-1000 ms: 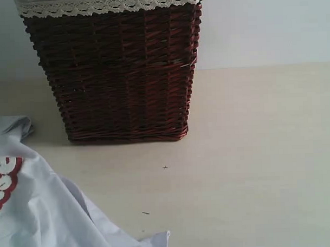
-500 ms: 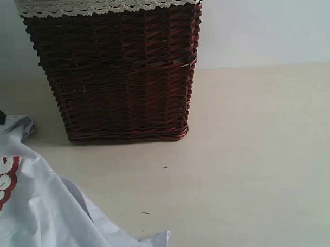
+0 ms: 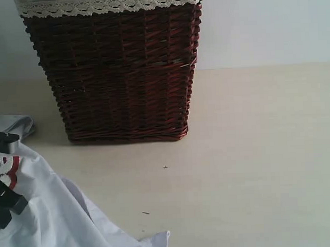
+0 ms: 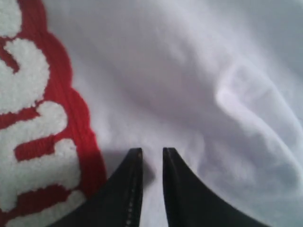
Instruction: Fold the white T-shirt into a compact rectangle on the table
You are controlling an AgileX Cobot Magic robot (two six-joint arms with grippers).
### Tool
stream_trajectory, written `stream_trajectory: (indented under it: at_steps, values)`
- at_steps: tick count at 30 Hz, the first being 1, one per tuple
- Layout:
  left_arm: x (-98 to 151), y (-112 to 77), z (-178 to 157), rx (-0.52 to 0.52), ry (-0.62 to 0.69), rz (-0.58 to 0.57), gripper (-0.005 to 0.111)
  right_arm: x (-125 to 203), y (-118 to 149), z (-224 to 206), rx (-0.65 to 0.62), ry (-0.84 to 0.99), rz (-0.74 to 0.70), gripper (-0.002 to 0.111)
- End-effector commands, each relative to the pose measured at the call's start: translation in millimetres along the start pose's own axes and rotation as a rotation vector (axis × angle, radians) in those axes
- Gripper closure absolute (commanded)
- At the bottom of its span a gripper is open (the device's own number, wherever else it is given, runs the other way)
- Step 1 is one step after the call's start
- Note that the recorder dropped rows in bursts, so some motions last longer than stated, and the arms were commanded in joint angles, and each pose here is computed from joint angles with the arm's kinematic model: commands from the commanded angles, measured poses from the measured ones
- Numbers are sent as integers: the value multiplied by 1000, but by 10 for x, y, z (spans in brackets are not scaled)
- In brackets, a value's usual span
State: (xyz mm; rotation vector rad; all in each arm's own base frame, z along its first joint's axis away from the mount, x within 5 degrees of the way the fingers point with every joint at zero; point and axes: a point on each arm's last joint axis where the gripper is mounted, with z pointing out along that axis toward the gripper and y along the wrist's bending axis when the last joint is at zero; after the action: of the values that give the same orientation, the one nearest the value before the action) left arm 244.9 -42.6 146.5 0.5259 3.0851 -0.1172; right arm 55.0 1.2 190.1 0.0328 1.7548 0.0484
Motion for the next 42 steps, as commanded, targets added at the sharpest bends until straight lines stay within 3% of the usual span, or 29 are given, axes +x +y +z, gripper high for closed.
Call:
stream_trajectory:
  at_steps: [1, 3, 5, 6, 11, 15, 17, 21, 23, 25, 27, 32, 37, 42]
  values:
    - [-59, -17, -26, -6, -72, -34, 89, 11, 2, 2, -4, -4, -5, 108]
    - [-131, -24, -95, 7, -96, -48, 92, 11, -2, 2, 0, -4, -19, 108]
    - [-153, -26, -172, 2, -134, -47, 105, 8, -37, 1, 39, -3, -226, 108]
    - [-156, -28, -200, 0, -145, -46, 107, 6, -46, 1, 49, -3, -280, 108]
    - [-141, -45, -380, -12, -231, -44, 107, -5, -77, -2, 86, -5, -426, 108]
    - [-83, -60, -360, -1, -203, -48, 107, -32, -72, -2, 87, -33, -466, 108]
    - [-54, -63, -303, 4, -190, -55, 107, -125, -42, -10, 84, -140, -523, 108]
    - [-64, -77, -282, 23, -194, -62, 107, -408, 59, -105, 7, -491, -310, 108]
    - [-75, -79, -288, 25, -203, -62, 107, -544, 90, -195, -78, -668, -90, 108]
    - [-76, -78, -288, 25, -204, -62, 107, -593, 104, -239, -190, -721, 164, 108]
    - [-79, -79, -289, 26, -207, -63, 107, -616, 124, -263, -272, -739, 296, 108]
    - [-86, -76, -290, 23, -215, -64, 107, -647, 148, -278, -287, -735, 267, 108]
    - [-87, -67, -277, 14, -209, -50, 107, -1108, 191, -467, -272, -760, 166, 108]
    - [-97, -66, -279, 13, -220, -53, 107, -1613, 234, -441, -242, -619, 89, 108]
